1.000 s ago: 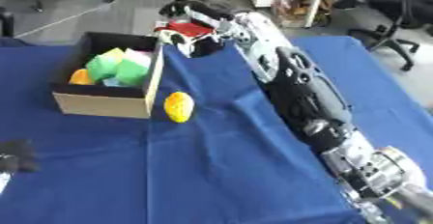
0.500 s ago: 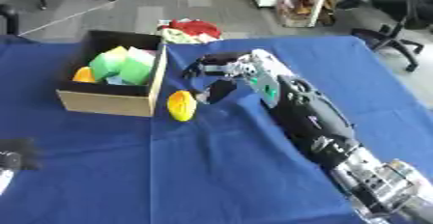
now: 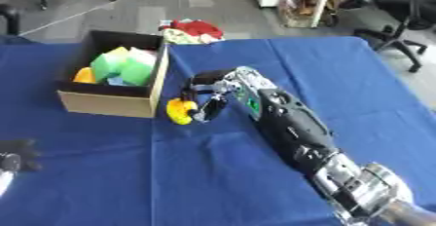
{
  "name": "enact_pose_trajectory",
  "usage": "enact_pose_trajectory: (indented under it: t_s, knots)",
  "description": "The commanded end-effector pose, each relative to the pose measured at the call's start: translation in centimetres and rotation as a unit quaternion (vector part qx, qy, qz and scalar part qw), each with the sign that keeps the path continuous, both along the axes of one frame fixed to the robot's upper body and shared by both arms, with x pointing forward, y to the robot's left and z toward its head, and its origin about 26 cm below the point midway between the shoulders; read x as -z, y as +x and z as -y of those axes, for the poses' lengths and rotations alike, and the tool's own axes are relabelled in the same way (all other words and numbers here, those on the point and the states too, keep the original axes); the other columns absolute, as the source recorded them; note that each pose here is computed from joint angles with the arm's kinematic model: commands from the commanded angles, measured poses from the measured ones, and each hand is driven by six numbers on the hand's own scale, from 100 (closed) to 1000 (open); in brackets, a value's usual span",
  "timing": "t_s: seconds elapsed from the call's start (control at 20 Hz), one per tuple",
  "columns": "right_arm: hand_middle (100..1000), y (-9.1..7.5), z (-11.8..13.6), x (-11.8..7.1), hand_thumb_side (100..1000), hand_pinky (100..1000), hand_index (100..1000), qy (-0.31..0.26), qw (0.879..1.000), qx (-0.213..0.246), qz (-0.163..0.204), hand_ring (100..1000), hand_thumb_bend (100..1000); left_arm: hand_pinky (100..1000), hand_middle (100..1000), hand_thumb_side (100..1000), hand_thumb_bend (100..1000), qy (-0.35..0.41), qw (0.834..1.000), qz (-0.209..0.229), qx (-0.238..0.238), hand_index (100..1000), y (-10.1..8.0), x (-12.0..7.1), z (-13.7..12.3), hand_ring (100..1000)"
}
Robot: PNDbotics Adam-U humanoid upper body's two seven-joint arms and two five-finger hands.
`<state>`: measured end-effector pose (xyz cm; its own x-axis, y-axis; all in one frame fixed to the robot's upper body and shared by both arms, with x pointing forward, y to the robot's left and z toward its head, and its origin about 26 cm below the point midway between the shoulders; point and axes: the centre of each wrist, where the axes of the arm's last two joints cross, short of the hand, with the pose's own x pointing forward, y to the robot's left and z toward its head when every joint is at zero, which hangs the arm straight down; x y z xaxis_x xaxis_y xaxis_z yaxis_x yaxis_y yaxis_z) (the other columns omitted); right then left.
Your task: Pick up objects on the table and place them in the box.
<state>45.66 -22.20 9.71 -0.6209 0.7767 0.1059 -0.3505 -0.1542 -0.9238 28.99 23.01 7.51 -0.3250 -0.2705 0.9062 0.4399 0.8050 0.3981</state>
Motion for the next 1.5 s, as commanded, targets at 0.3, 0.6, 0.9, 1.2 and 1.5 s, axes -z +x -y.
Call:
enact_pose_trajectory:
  t_s: [0.3,0.6,0.9,1.2,1.5]
  knots:
    - [267,1.0,-0.4,-5.7,100,713,367,0.120,0.973,0.068,0.187,579,100,735,639,598,100,0.001,1.000,0.008,-0.003,813,0.0,-0.5,-0.2,617]
    - [274,2.6,-2.2,-11.4,100,717,386,0.186,0.944,0.106,0.251,569,100,734,638,599,100,-0.002,1.000,0.004,0.000,813,-0.1,-0.3,0.0,617]
    - [374,3.4,-3.9,-11.5,100,769,500,0.208,0.944,0.097,0.235,638,100,735,638,601,100,-0.004,1.000,0.004,0.011,813,0.0,-0.3,0.4,617]
    - [735,3.2,-10.0,-9.4,142,813,890,0.178,0.965,0.033,0.189,771,127,735,637,603,100,-0.007,1.000,0.004,0.024,813,0.0,-0.4,0.8,616]
    - [949,2.9,-10.9,-9.3,329,885,1000,0.144,0.963,0.047,0.221,874,266,735,636,606,100,-0.007,1.000,0.003,0.023,814,0.0,-0.4,0.8,616]
